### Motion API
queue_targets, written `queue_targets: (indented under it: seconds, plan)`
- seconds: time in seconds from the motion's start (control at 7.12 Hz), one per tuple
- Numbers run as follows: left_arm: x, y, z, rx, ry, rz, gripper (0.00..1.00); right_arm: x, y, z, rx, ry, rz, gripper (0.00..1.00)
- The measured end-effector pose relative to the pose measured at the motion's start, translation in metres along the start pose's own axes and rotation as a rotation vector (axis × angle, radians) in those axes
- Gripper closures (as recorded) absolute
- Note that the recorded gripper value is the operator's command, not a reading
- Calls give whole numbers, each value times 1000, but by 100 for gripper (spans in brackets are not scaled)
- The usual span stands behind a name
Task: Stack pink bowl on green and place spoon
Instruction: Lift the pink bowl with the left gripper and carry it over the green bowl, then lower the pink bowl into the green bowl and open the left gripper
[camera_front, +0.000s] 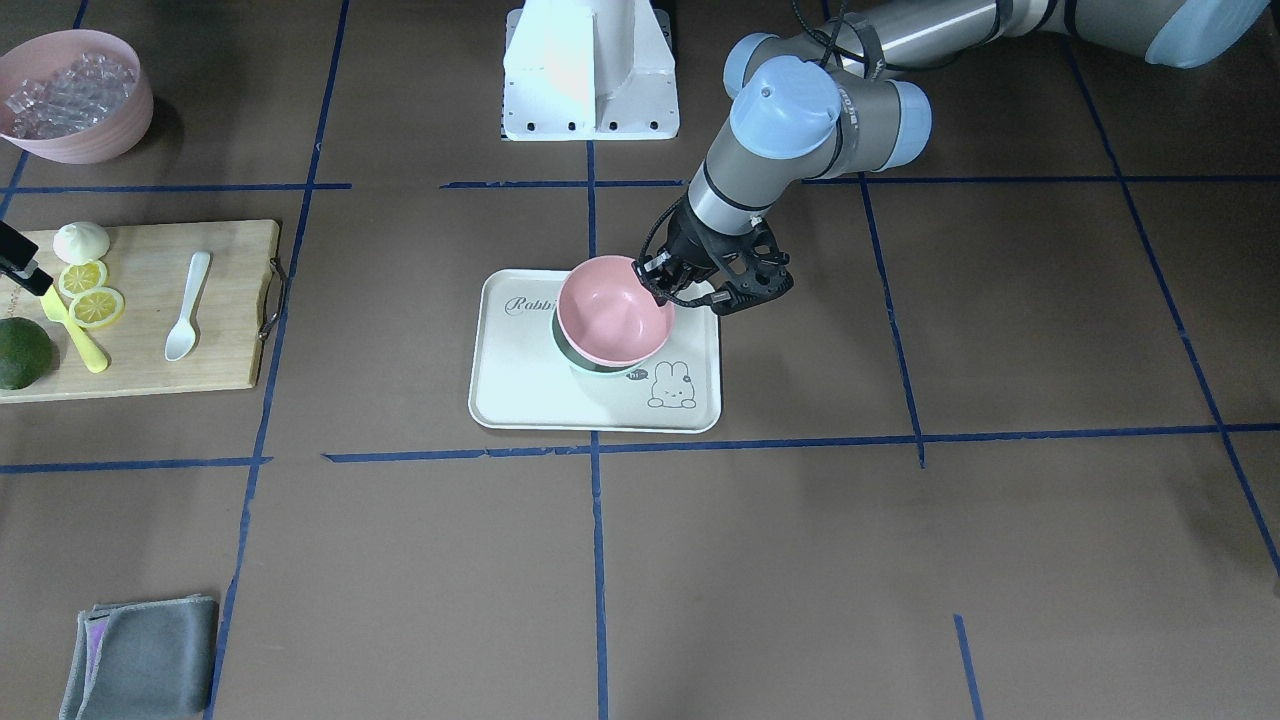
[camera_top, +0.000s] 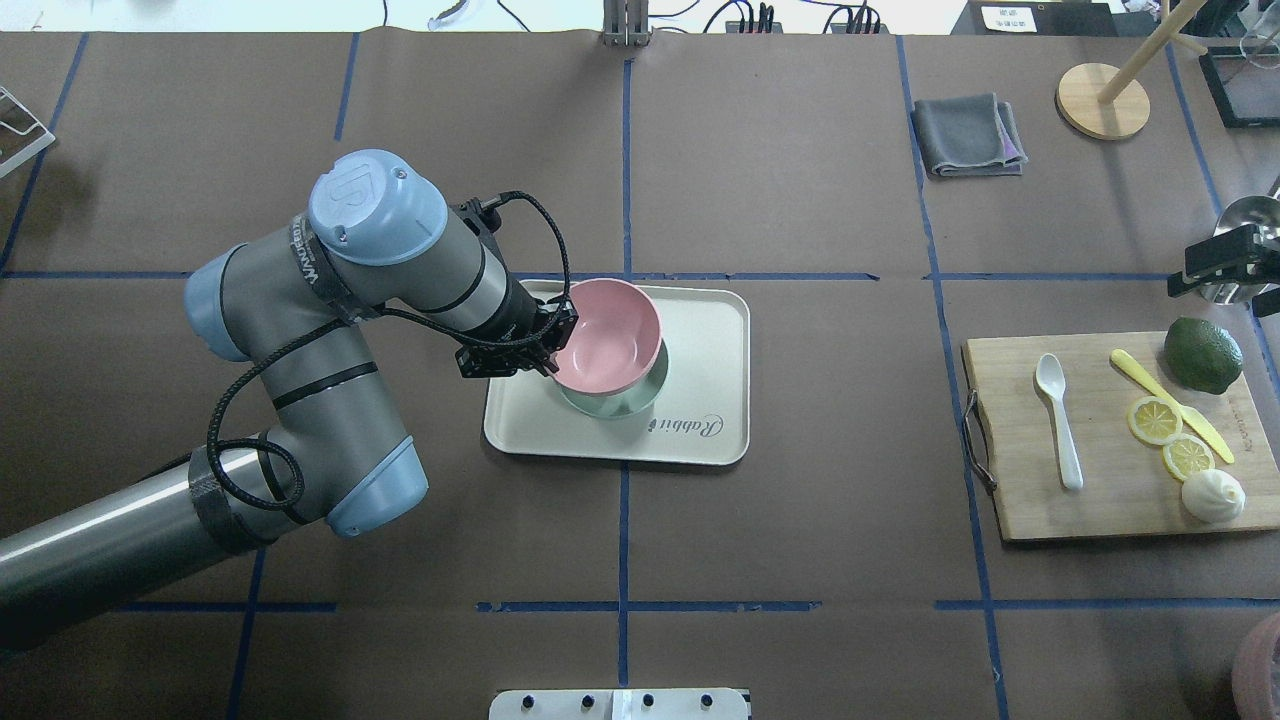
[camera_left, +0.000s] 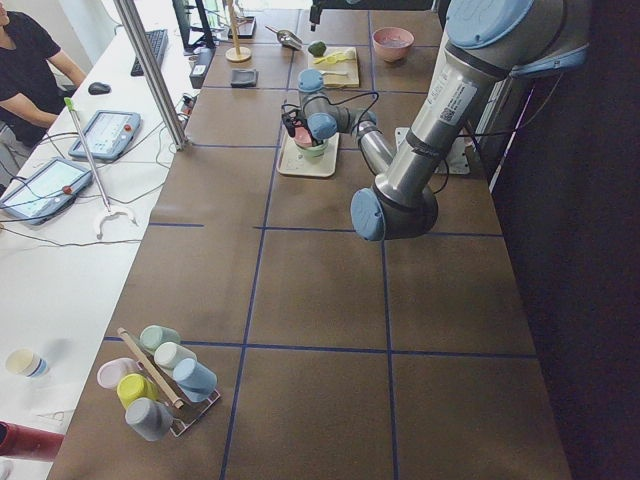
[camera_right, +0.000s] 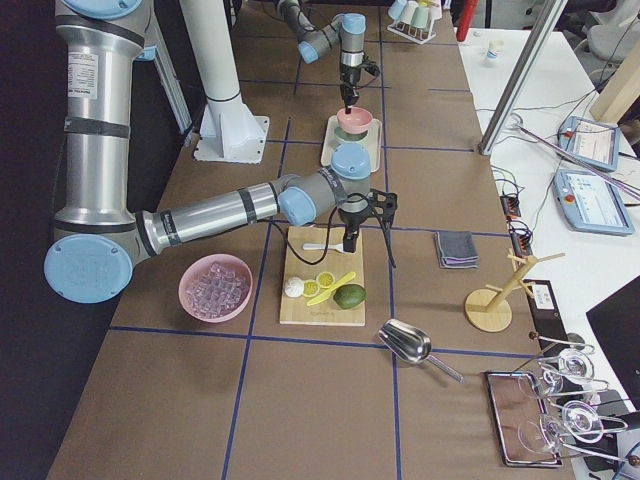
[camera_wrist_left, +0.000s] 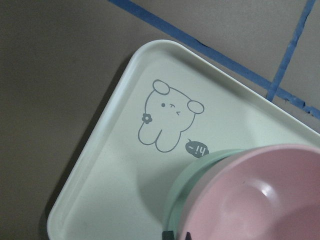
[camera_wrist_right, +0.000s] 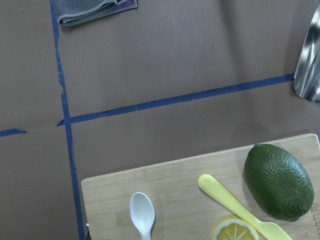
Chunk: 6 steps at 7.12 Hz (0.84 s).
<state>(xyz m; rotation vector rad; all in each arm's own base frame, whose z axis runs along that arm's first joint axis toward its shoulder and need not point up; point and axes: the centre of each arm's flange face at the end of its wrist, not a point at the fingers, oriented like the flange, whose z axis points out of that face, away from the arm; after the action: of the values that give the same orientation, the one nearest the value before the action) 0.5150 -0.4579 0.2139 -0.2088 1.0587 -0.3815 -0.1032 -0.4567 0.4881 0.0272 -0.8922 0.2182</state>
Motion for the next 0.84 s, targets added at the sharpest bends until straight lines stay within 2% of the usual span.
queue_targets:
  seconds: [0.14,0.28,0.84]
  plan:
    - [2,2,-1,-1,4,1,80,0,0,0,0,0,0,0]
    - [5,2,-1,-2,5,2,1,0,0,0,0,0,0,0]
    - [2,-4,5,0,41,24,0,-1,0,-1,0,-2,-1,0]
